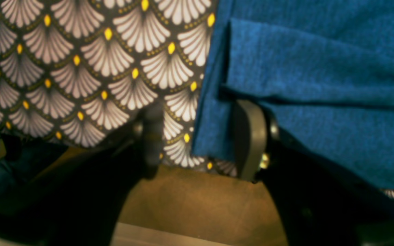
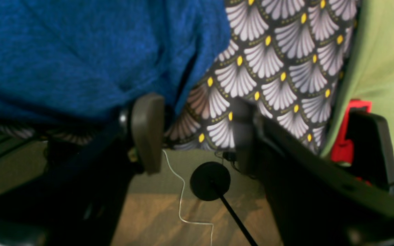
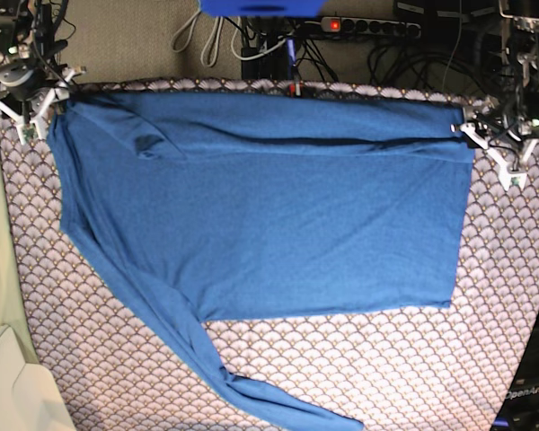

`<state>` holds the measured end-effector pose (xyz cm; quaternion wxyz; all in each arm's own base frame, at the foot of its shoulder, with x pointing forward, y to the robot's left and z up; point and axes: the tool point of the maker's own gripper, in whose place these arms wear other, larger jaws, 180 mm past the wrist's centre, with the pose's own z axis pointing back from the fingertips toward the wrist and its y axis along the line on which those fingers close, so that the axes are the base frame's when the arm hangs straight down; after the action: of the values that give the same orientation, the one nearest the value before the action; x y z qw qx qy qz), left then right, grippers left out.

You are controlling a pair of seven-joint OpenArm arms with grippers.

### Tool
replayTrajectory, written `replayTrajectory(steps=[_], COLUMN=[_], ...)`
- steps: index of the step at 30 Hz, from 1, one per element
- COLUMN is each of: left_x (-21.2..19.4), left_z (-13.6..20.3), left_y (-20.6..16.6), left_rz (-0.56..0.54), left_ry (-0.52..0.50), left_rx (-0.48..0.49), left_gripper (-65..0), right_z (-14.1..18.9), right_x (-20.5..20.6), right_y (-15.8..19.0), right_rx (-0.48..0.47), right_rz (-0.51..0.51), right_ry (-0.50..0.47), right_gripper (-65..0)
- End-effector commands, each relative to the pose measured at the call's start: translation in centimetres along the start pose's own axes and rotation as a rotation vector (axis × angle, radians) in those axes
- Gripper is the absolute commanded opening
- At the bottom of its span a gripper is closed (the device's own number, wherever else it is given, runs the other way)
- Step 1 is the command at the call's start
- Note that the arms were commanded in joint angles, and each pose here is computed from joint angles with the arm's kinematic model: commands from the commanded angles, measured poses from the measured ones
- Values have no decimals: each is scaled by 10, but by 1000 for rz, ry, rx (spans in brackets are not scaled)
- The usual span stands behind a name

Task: Fold the T-shirt properly
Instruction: 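Hold the shoulder edge taut between both grippers, stretching it wide, then release the shoulder edge and move both grippers to the shirt's side edges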

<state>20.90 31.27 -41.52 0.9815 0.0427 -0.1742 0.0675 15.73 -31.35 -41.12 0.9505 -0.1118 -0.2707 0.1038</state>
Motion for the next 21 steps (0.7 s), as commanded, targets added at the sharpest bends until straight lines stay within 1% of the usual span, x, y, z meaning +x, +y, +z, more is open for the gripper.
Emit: replayTrajectory(steps=[1,4,6,10,14,16,18,21], left_x=[10,13,17,27,57,78,107,151], left_z=[6,8,10,17,27,33,41,54], left_y=[7,7,10,26,37,36,34,17], left_rz=[-7,-9,-3,50,97,108,121,157], left_ry=[-25,-36,-45,-84,-167,-217,-281,-390], left_rx=[19,18,24,49,60,55,42,-7], left_gripper=[-323,-323,-323,-323,-323,-323,-323,-324], right_z=[6,11,12,15,13,9,5,-10], right_x=[10,11,22,37,69,91,118,164], right_y=[-17,-35,-46,-66,-76,-72,-69,-57], right_rx=[-43,-89,-118,-168,-187,-172,-161,-149], right_rz=[4,-20,-39,-65,-62,-47,-3,67], right_ry=[-36,-44,-75,-117,-185,-228,-264,-278], right_gripper=[-302,-302,-302,-302,-300,-299,-298,-298])
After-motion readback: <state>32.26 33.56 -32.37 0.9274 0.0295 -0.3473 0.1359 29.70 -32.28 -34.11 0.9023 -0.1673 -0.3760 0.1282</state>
